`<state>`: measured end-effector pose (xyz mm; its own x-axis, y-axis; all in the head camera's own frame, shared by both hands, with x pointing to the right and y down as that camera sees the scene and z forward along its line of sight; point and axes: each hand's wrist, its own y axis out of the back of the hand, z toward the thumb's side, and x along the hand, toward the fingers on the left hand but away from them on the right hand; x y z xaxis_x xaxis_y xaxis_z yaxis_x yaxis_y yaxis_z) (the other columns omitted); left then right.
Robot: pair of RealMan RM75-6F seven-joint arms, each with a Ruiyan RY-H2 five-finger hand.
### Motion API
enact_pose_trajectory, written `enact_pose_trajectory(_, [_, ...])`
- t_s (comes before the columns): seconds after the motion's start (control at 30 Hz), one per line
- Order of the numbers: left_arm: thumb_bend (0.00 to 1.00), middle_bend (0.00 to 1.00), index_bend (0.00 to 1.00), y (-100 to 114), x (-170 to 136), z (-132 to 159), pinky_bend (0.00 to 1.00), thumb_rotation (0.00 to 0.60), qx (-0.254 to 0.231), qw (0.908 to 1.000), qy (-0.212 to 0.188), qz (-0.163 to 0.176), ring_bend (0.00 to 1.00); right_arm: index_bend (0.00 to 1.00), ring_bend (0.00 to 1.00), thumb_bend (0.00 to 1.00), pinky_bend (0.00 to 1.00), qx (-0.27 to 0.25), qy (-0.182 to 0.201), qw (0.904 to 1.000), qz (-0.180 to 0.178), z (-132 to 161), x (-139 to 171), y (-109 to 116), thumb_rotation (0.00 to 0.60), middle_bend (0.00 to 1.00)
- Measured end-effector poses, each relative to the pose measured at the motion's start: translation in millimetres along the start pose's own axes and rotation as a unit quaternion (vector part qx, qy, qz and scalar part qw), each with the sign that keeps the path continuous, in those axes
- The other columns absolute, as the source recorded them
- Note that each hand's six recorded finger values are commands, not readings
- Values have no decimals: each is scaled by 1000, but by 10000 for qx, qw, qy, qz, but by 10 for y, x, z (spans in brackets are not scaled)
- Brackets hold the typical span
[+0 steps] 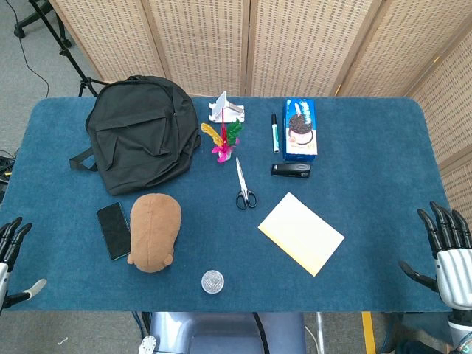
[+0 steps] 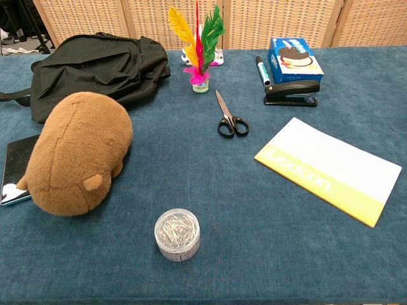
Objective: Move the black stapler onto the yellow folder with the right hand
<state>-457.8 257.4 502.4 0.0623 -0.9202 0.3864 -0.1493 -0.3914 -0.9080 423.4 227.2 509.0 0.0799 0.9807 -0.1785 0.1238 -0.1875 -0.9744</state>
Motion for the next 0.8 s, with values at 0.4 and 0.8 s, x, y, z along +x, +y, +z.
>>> enact_pose_trajectory(0.4, [0,0,0,19,34,-27,0,600,-52,10000,27,-4,0,0,0,0,0,-140,204,9994,258,68,-99,-112,600,0])
enact_pose_trajectory(0.8, [0,0,0,-13,135,-66,0,600,-3,9998,196,-11,0,101,13,29,86,-224,1577,9832,890,719,-1099,-458,600,78])
